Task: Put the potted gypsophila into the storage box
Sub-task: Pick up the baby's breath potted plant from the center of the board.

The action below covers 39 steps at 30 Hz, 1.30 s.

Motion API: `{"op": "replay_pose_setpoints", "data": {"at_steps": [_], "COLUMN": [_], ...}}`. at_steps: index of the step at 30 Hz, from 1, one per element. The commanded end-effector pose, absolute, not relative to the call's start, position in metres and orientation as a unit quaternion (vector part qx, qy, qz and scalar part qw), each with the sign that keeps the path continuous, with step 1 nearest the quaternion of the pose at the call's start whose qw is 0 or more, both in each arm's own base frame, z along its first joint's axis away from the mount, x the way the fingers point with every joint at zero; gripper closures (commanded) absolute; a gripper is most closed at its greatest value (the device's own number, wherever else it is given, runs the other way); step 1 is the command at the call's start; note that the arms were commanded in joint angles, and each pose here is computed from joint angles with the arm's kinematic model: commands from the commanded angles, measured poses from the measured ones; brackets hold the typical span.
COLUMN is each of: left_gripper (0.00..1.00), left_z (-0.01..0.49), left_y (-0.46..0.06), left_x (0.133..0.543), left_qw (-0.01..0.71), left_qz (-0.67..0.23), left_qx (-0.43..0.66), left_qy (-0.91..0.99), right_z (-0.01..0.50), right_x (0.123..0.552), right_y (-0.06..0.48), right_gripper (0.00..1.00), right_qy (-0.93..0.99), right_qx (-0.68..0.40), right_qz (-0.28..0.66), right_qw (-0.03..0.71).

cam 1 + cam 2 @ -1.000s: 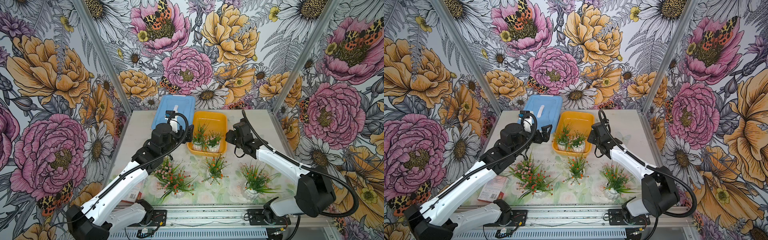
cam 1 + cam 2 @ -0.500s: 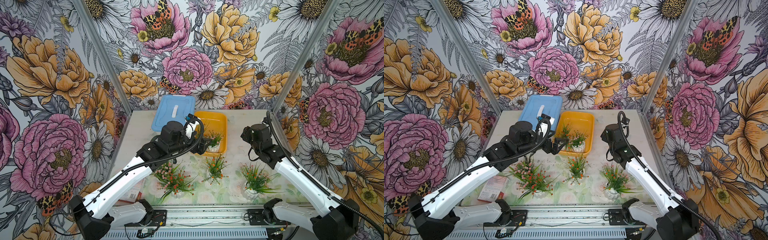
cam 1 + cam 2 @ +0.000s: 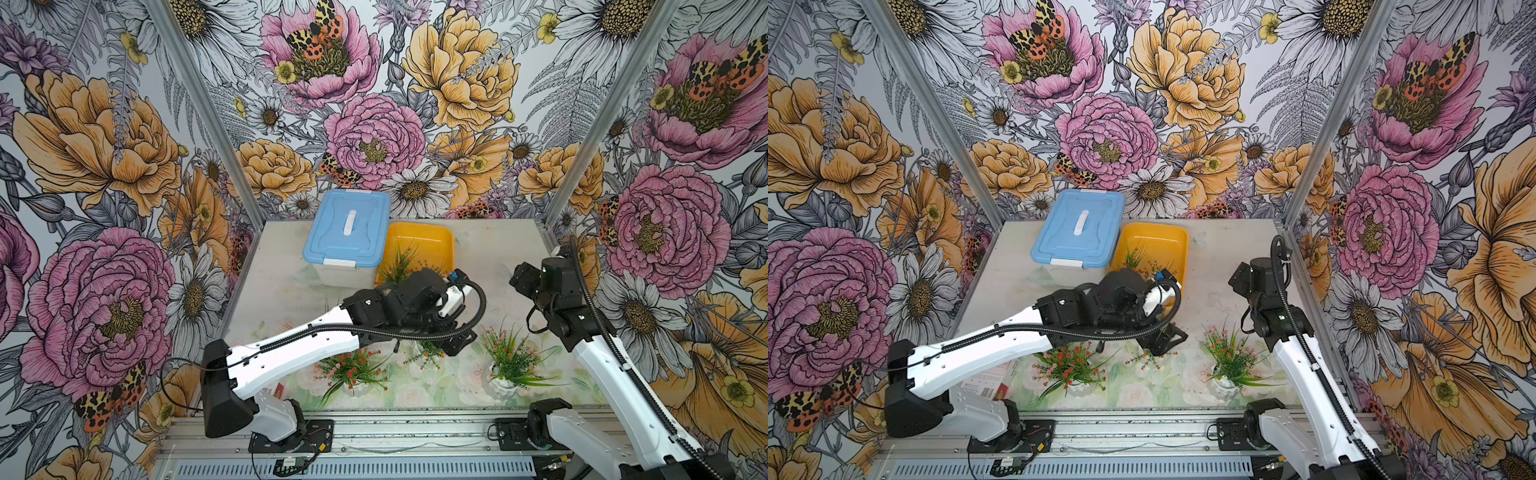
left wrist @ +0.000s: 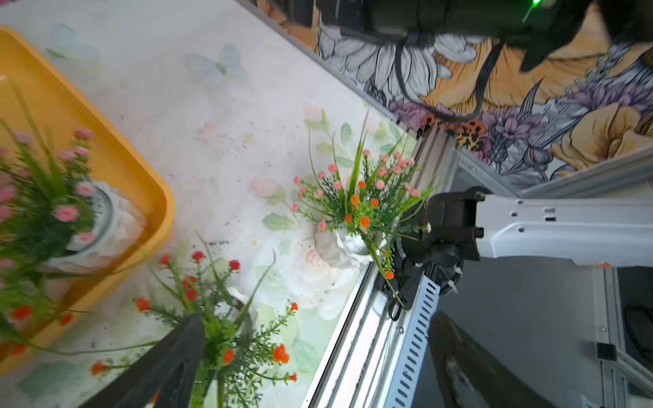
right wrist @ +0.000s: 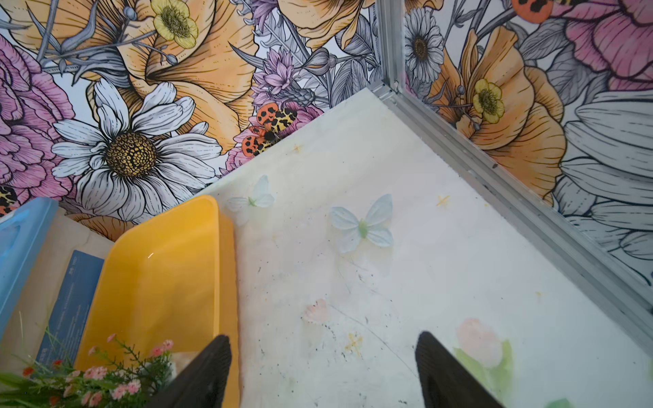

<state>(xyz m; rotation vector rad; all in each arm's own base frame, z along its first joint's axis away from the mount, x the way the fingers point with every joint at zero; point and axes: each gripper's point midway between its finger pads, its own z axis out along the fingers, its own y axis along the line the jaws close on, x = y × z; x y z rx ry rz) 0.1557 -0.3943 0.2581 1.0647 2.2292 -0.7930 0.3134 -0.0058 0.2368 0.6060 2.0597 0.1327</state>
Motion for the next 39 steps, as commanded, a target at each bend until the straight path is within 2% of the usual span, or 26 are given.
{"op": "replay_pose_setpoints", "data": {"at_steps": [1, 7, 12, 16, 18, 22, 29, 39], "left_gripper": [0.01, 0.01, 0.07, 0.11, 0.13, 0.21, 0.27, 0.42], "left_z": [0.246, 0.21, 0.175, 0.169, 0.147, 0.12, 0.11, 0.098], "left_y": [-0.397, -0.43, -0.444, -0.449, -0.453, -0.463, -0.491, -0.491], "left_x": [0.155, 0.145, 0.144, 0.14, 0.141, 0.127, 0.127, 0.14], "left_qw": [0.274, 0.25, 0.221, 0.222, 0.207, 0.186, 0.179, 0.197], "left_qz": [-0.251, -0.223, -0.203, -0.197, -0.18, -0.165, -0.173, -0.149], "left_qx": [0.371, 0.365, 0.321, 0.31, 0.303, 0.309, 0.307, 0.282], "left_qy": [0.851, 0.869, 0.898, 0.903, 0.913, 0.918, 0.918, 0.927], "right_z": [0.233, 0.233, 0.226, 0.216, 0.211, 0.208, 0.217, 0.211], "right_x": [0.305, 0.3, 0.292, 0.283, 0.281, 0.275, 0.266, 0.254], "right_y": [-0.009, -0.018, -0.011, -0.003, 0.002, 0.005, 0.003, 0.005], "right_gripper": [0.17, 0.09, 0.07, 0.07, 0.07, 0.06, 0.05, 0.05], "right_qy": [0.851, 0.848, 0.851, 0.856, 0.86, 0.864, 0.865, 0.87], "right_qx": [0.234, 0.245, 0.236, 0.225, 0.216, 0.203, 0.186, 0.177], "right_qz": [0.069, 0.098, 0.129, 0.151, 0.161, 0.163, 0.146, 0.147], "right_qw": [0.465, 0.46, 0.451, 0.44, 0.433, 0.431, 0.442, 0.436]}}
